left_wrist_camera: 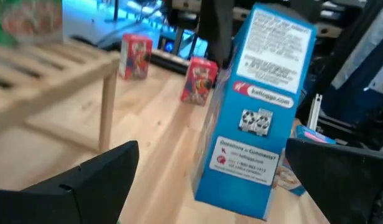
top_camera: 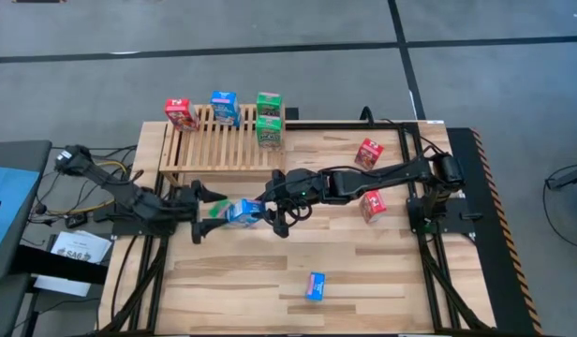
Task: Stack cereal on shelf
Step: Put the top blue cereal box on the shelf aligned with the blue cereal box
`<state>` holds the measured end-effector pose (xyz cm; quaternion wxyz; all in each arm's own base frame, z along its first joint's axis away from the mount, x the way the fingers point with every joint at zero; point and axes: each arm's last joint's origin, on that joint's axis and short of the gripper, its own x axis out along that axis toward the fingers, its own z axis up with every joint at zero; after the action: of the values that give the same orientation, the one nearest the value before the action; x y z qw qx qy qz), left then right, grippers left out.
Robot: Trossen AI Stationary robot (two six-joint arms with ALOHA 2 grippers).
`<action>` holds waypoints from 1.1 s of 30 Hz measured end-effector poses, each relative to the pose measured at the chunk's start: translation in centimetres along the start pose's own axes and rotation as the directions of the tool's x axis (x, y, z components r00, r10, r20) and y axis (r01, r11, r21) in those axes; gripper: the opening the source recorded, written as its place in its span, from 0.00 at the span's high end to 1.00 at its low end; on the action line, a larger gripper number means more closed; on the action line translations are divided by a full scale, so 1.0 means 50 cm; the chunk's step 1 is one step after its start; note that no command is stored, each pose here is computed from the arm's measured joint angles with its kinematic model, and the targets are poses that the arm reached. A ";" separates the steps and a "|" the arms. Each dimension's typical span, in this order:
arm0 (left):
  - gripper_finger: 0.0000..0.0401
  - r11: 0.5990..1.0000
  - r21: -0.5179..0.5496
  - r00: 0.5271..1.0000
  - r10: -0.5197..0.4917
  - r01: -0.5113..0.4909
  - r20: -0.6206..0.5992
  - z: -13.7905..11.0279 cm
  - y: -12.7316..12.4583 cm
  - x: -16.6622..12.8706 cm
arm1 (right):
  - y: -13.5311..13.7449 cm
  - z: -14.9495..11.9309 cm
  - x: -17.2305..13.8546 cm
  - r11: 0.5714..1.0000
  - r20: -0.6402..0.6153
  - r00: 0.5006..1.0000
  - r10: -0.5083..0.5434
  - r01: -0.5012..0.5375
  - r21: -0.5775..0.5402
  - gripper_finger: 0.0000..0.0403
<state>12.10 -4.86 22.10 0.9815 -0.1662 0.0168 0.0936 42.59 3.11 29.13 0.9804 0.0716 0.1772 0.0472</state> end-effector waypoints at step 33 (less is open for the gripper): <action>0.01 0.973 0.230 0.998 -0.045 0.033 0.048 -0.005 -0.014 0.071 | 0.002 -0.005 0.000 1.000 -0.025 1.000 0.001 0.000 0.029 0.50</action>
<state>15.69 -4.94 21.87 0.9959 -0.0498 -0.0018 0.0760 42.50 3.23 28.91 0.9770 0.0852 0.1900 0.0457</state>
